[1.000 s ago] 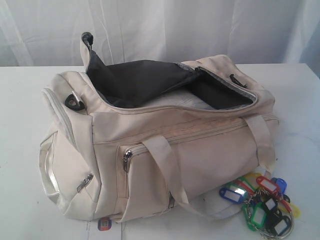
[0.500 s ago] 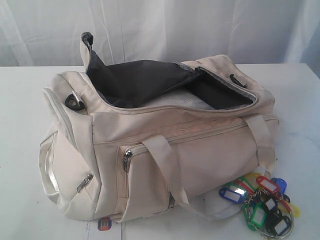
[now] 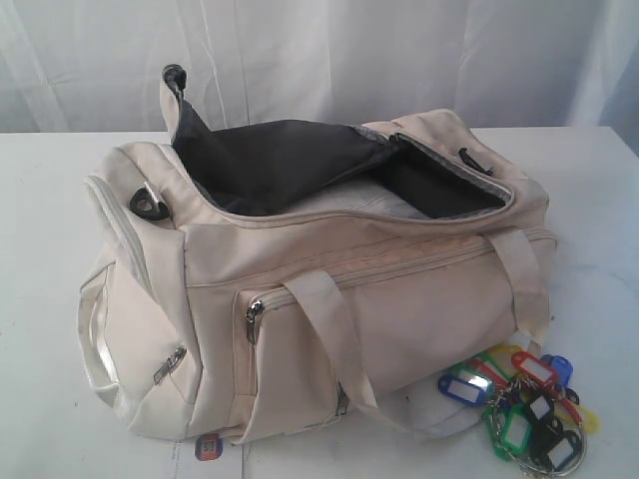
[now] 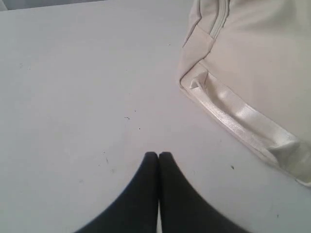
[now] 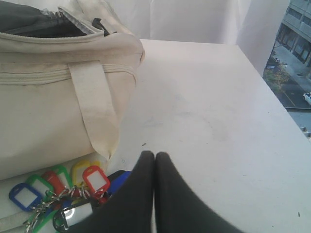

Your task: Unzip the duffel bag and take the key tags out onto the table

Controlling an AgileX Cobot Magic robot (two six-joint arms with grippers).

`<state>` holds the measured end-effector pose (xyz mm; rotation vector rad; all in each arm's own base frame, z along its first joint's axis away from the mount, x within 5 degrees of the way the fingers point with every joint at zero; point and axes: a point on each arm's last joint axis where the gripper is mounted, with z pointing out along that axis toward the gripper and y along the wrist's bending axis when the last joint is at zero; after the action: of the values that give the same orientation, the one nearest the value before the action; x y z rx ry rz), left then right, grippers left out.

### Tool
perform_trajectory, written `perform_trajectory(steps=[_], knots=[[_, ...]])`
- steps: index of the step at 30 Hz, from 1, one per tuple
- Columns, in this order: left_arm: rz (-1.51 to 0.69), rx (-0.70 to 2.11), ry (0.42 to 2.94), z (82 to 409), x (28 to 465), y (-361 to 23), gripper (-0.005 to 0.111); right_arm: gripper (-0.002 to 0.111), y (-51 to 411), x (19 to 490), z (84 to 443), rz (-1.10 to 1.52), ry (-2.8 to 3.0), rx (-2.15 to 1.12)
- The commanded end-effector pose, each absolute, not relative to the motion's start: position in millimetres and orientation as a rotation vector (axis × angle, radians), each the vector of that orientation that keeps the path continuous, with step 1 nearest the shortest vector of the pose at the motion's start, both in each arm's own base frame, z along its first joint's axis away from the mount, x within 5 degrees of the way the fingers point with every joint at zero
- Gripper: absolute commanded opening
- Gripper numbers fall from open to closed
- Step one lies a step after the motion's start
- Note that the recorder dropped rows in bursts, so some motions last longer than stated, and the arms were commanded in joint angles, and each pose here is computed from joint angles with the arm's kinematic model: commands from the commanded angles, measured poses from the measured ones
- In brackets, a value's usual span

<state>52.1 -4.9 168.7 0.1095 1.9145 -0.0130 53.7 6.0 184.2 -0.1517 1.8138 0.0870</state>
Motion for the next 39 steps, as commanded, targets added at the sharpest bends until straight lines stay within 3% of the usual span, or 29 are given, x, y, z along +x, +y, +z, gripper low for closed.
perform_trajectory(steps=[1,39], knots=[[0.029,0.161,1.917,167.1,51.8,-4.5,0.000,0.000,6.2,53.4,183.2,0.097,1.811,-0.147],[-0.032,0.054,1.905,168.7,52.4,-3.7,0.000,0.000,6.2,53.4,183.2,0.097,1.811,-0.147]])
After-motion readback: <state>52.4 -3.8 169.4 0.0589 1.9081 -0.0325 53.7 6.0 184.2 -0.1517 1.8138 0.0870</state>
